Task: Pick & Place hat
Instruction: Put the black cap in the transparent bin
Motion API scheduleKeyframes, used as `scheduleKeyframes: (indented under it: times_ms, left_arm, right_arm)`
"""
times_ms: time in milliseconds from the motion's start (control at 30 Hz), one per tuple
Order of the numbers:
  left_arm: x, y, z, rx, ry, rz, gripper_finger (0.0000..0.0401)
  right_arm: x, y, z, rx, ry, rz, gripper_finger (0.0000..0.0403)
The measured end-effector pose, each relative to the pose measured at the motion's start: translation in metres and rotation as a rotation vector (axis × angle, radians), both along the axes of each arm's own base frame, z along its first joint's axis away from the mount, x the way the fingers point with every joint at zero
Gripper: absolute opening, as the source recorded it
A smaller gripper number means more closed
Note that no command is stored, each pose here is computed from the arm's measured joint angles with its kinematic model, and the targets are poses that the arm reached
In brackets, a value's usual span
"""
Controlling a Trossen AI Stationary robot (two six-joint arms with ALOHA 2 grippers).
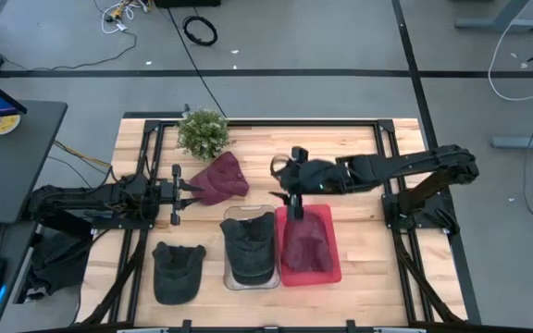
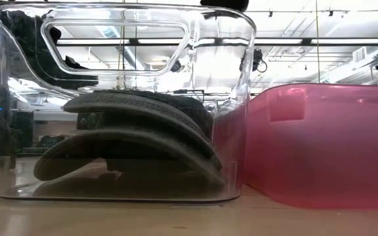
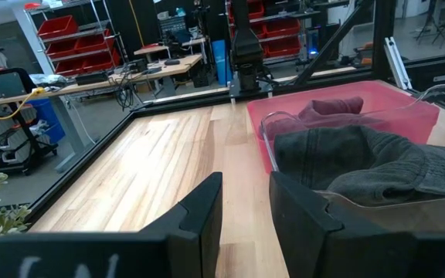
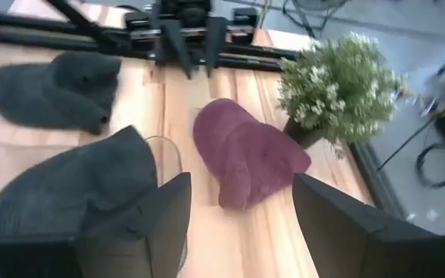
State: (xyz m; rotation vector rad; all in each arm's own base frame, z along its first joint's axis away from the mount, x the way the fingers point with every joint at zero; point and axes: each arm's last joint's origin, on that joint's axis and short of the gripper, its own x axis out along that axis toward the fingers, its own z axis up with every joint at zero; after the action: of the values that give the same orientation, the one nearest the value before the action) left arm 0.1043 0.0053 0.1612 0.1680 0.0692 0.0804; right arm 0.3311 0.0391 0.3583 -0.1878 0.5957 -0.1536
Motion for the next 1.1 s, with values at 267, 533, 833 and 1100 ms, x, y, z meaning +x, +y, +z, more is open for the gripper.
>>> scheduleKeyframes:
  times_ms: [267,533,833,1100]
  left_arm:
    - [0.000,0.000,0.000,0.000,0.000,0.000,0.0115]
    - [0.000,0.000,0.000,0.000,0.000,0.000,0.0115]
    - [0.000,0.000,0.000,0.000,0.000,0.000,0.0115]
    - [0.000,0.000,0.006,-0.006,-0.060,0.000,0.0115]
  right_arm:
    - [0.001,-0.027,-0.011,0.207,0.003,-0.152,0.0231]
    - [-0.010,-0.026,0.003,0.222,-0.045,-0.138,0.0231]
    - [-0.012,0.011,0.018,0.199,-0.159,0.023,0.0231]
    - [-0.014,0.029,0.027,0.197,-0.231,0.095,0.0231]
